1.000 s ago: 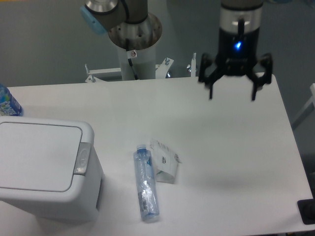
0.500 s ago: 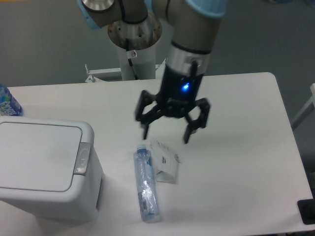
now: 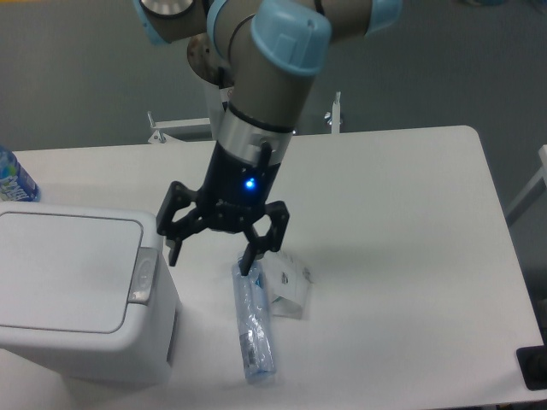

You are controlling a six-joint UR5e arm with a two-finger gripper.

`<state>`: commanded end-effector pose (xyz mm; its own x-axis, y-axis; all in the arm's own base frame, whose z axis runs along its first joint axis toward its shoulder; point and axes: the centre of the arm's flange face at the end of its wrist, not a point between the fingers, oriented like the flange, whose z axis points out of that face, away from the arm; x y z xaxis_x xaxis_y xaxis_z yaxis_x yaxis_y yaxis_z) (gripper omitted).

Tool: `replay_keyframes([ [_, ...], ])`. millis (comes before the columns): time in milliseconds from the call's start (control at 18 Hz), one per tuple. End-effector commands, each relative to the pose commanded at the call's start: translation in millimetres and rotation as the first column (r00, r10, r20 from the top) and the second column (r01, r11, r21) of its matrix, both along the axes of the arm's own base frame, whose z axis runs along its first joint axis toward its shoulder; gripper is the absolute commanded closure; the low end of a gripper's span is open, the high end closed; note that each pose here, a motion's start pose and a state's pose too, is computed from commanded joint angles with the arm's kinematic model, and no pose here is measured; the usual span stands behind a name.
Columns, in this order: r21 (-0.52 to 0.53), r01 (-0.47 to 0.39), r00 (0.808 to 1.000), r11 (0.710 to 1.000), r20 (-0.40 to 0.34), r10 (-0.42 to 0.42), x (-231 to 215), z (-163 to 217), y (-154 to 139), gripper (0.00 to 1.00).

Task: Open the trash can
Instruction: 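Move the open gripper down toward the grey button on the trash can, then press the grey button on the trash can with the gripper finger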

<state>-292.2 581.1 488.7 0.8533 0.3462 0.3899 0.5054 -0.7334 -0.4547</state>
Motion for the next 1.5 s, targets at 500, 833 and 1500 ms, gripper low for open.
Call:
replay_keyframes([
  [500, -0.009, 0.018, 1.0, 1.0, 0.004, -0.018, 2, -11, 11, 0.0],
  [833, -0.015, 0.019, 1.0, 1.0, 0.007, -0.019, 1, -15, 12, 0.0],
  [1500, -0.025, 0.015, 1.0, 1.0, 0.018, -0.015, 0, -22, 13, 0.0],
])
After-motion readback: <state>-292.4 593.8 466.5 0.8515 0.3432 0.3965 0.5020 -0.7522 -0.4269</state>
